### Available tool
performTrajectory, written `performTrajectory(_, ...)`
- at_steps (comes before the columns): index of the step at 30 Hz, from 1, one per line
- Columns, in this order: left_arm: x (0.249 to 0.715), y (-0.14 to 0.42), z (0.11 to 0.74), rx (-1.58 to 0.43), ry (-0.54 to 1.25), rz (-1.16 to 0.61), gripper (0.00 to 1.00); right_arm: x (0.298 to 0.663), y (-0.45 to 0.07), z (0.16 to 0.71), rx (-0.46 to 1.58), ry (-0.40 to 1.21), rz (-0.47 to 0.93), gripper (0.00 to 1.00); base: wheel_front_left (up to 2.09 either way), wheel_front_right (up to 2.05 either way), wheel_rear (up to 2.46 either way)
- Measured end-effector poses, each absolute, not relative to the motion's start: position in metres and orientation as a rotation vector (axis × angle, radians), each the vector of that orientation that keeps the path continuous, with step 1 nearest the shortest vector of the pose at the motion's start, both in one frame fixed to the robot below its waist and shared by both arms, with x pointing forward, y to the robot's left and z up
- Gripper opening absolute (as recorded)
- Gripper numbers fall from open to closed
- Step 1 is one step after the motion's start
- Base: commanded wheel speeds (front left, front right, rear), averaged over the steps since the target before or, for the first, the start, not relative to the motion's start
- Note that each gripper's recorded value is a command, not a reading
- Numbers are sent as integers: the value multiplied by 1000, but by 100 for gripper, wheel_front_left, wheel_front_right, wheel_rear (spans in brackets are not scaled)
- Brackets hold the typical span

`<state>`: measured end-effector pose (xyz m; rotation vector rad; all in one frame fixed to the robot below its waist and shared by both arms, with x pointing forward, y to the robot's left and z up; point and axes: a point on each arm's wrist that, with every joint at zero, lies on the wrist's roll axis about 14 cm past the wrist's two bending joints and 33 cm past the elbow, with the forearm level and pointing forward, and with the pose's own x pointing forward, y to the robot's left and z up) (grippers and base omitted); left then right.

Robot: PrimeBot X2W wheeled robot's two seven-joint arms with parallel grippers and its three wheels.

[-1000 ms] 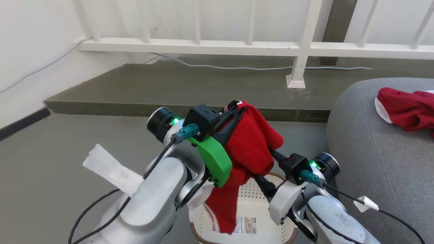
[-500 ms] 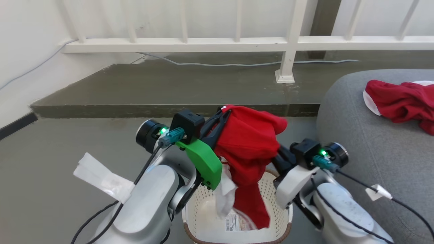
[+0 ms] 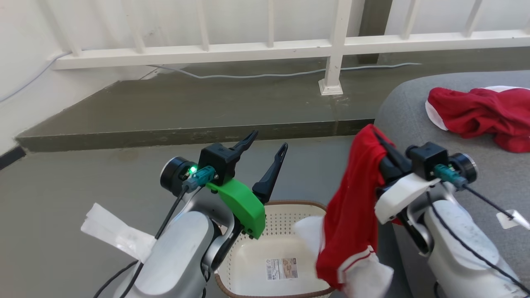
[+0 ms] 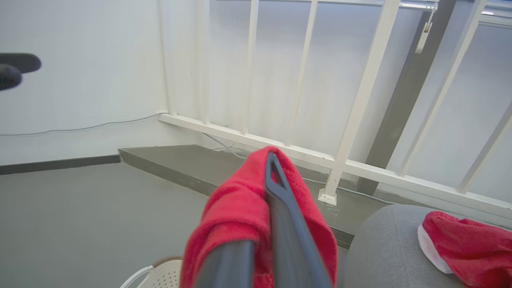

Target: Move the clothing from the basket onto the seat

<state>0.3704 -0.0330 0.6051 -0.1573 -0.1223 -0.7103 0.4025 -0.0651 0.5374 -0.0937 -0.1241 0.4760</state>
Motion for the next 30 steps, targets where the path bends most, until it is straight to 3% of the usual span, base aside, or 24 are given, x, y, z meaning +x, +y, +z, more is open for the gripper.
performTrajectory(13, 352, -55, 584, -189, -88, -781, 100, 409, -140, 563, -145, -191, 285, 0, 0, 0, 0)
performTrajectory(30, 317, -114, 569, -232, -43, -986, 100, 381, -209, 583, -193, -243, 121, 0, 0, 0, 0)
